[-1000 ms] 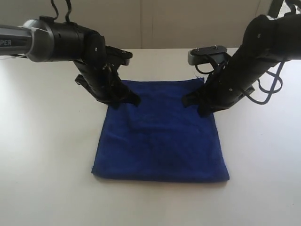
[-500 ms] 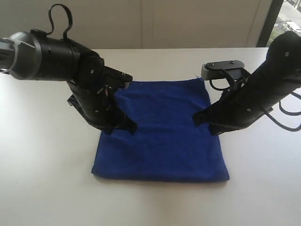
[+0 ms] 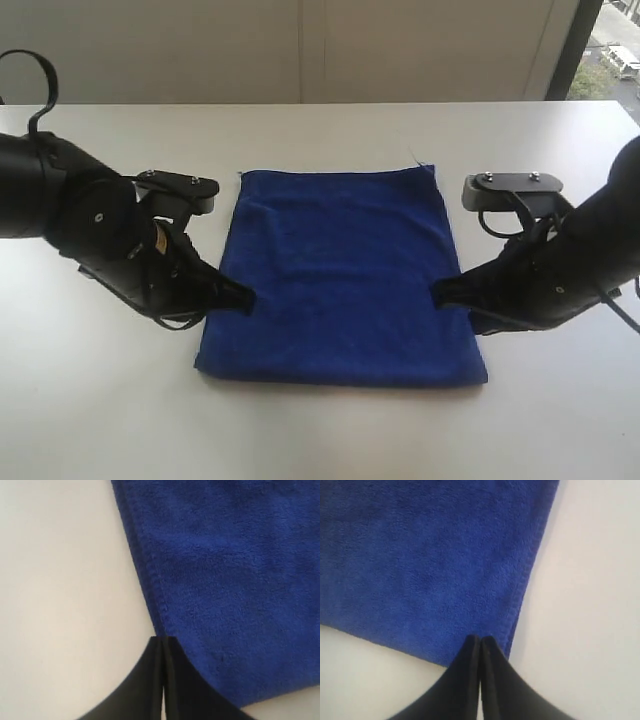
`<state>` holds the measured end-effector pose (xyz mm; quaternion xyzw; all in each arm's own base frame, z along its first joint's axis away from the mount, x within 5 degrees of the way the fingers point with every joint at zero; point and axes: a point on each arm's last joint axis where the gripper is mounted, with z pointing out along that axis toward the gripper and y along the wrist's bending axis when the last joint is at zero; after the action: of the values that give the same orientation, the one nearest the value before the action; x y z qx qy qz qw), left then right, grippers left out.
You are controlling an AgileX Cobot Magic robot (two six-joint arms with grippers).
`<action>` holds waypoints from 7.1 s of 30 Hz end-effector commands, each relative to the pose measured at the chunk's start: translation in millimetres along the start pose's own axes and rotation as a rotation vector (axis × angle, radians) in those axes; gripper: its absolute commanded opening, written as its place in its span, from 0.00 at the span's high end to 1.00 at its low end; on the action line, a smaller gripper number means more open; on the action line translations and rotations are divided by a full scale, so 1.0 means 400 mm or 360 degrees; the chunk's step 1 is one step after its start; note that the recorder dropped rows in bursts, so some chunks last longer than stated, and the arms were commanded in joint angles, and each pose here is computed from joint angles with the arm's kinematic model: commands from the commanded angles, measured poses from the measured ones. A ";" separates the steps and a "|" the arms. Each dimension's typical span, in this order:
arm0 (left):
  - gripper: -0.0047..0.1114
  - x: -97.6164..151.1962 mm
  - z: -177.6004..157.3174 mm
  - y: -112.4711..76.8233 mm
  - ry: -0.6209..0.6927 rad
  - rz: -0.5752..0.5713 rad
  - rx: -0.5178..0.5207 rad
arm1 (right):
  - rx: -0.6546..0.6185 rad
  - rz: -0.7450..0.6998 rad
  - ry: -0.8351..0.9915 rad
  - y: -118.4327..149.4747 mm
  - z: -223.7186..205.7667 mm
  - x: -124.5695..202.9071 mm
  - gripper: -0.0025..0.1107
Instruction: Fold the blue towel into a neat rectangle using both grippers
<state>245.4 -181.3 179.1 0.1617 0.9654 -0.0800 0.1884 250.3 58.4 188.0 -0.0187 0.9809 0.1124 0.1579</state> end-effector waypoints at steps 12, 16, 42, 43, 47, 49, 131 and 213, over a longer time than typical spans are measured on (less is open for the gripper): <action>0.49 0.051 0.002 0.026 0.0132 -0.0320 -0.0009 | 0.0065 0.0261 -0.0021 -0.028 0.035 0.076 0.62; 0.43 0.051 0.004 0.022 0.0133 -0.0362 0.0014 | 0.0056 0.0298 -0.0033 -0.029 0.040 0.082 0.51; 0.45 0.073 0.101 -0.018 0.0231 -0.0481 0.0068 | 0.0049 0.0475 0.0064 -0.033 0.122 0.084 0.52; 0.46 0.075 0.104 -0.018 0.0237 -0.0481 0.0064 | 0.0050 0.0483 0.0073 -0.034 0.126 0.085 0.53; 0.63 0.076 0.109 -0.017 0.0243 -0.0468 0.0062 | 0.0054 0.0489 0.0088 -0.035 0.132 0.086 0.74; 0.76 0.077 0.108 -0.017 0.0250 -0.0441 0.0061 | 0.0054 0.0485 0.0085 -0.035 0.132 0.086 0.88; 0.40 0.102 -0.048 0.030 0.0181 -0.0419 0.0143 | -0.0058 0.0295 -0.0056 -0.008 0.004 0.115 0.65; 0.96 0.115 -0.012 -0.009 0.0354 0.2022 0.0386 | -0.0057 -0.2216 -0.0036 0.098 0.055 0.167 0.98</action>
<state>204.7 -172.6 152.1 0.7315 0.6764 -0.0439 0.0745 193.1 102.5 144.7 -0.6406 0.7454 0.0090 0.1843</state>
